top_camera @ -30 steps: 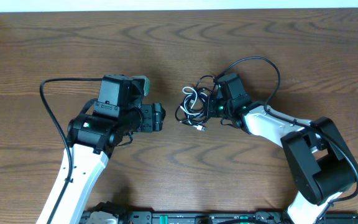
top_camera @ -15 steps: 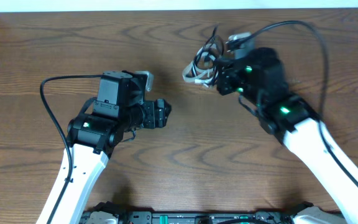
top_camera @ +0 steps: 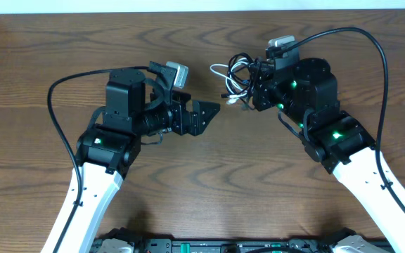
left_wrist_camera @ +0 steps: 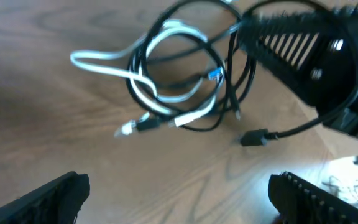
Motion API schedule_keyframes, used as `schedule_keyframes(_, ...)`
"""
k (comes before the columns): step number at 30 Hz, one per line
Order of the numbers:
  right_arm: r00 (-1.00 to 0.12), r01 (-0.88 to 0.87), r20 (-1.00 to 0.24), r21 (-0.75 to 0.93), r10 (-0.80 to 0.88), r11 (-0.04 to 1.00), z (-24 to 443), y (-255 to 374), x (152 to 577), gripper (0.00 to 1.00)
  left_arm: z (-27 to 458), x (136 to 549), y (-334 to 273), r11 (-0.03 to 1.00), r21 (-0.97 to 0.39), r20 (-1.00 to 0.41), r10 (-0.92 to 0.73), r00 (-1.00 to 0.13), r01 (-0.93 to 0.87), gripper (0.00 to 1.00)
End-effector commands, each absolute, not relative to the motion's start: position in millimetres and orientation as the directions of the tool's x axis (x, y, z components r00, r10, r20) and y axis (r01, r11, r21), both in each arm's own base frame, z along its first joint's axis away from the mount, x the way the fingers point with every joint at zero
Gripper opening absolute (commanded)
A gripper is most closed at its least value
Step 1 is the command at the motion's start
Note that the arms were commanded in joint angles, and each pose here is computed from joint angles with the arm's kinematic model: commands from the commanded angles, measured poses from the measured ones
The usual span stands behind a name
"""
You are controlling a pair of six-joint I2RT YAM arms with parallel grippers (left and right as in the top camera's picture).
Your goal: Untangle cables
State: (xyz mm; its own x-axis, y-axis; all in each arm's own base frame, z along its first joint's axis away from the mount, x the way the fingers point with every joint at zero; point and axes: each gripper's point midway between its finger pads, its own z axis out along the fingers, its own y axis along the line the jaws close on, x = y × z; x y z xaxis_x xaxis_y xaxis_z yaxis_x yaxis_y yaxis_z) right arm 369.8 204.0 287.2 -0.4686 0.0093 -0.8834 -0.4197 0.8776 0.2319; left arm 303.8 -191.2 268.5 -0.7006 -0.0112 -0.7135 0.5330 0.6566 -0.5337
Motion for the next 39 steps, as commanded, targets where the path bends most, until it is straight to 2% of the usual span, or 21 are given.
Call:
schedule_keyframes(1, -0.461, -0.459, -0.887, 0.232, -0.007, 0.857, 290.5, 212.4, 365.1, 0.01, 275.7, 318.2, -183.9, 0.707, -0.479, -0.754, -0.028, -0.656, 0.520, 0.98)
schedule_keyframes(5, -0.467, -0.534, -0.884, 0.269, -0.014, 0.801, 294.2, 226.8, 355.8, 0.01, 269.4, 331.0, -181.4, 0.735, -0.422, -0.782, 0.002, -0.624, 0.531, 0.94)
schedule_keyframes(11, -0.463, -0.656, -0.885, 0.310, -0.043, 0.688, 302.0, 248.5, 337.1, 0.01, 259.1, 344.9, -188.8, 0.719, -0.429, -0.780, 0.009, -0.625, 0.546, 0.87)
schedule_keyframes(19, -0.467, -0.676, -0.883, 0.322, -0.047, 0.663, 303.3, 252.2, 332.3, 0.01, 258.2, 347.6, -196.9, 0.685, -0.445, -0.783, 0.014, -0.622, 0.576, 0.83)
schedule_keyframes(24, -0.477, -0.702, -0.877, 0.346, -0.052, 0.622, 304.7, 258.0, 325.0, 0.01, 272.1, 353.4, -202.1, 0.672, -0.416, -0.825, 0.003, -0.565, 0.612, 0.63)
schedule_keyframes(28, -0.489, -0.709, -0.871, 0.365, -0.048, 0.603, 305.3, 260.7, 321.3, 0.01, 281.8, 355.2, -208.8, 0.657, -0.396, -0.852, -0.001, -0.524, 0.642, 0.51)
schedule_keyframes(30, -0.492, -0.708, -0.869, 0.367, -0.049, 0.603, 304.9, 260.6, 321.1, 0.01, 283.2, 355.5, -210.1, 0.656, -0.391, -0.856, -0.001, -0.517, 0.646, 0.40)
schedule_keyframes(32, -0.495, -0.707, -0.867, 0.368, -0.050, 0.604, 304.0, 260.3, 320.8, 0.01, 283.0, 355.6, -209.9, 0.657, -0.391, -0.856, -0.001, -0.518, 0.645, 0.21)
schedule_keyframes(33, -0.499, -0.705, -0.865, 0.370, -0.052, 0.605, 302.9, 260.1, 320.4, 0.01, 282.8, 356.3, -208.9, 0.660, -0.390, -0.856, -0.003, -0.518, 0.642, 0.09)
schedule_keyframes(35, -0.514, -0.685, -0.856, 0.369, -0.057, 0.628, 297.3, 256.6, 322.0, 0.01, 281.5, 360.4, -204.6, 0.684, -0.381, -0.857, -0.008, -0.516, 0.622, 0.08)
schedule_keyframes(39, -0.560, -0.582, -0.826, 0.333, -0.069, 0.742, 275.8, 236.1, 332.2, 0.01, 275.7, 369.3, -186.6, 0.757, -0.372, -0.845, -0.037, -0.533, 0.537, 0.08)
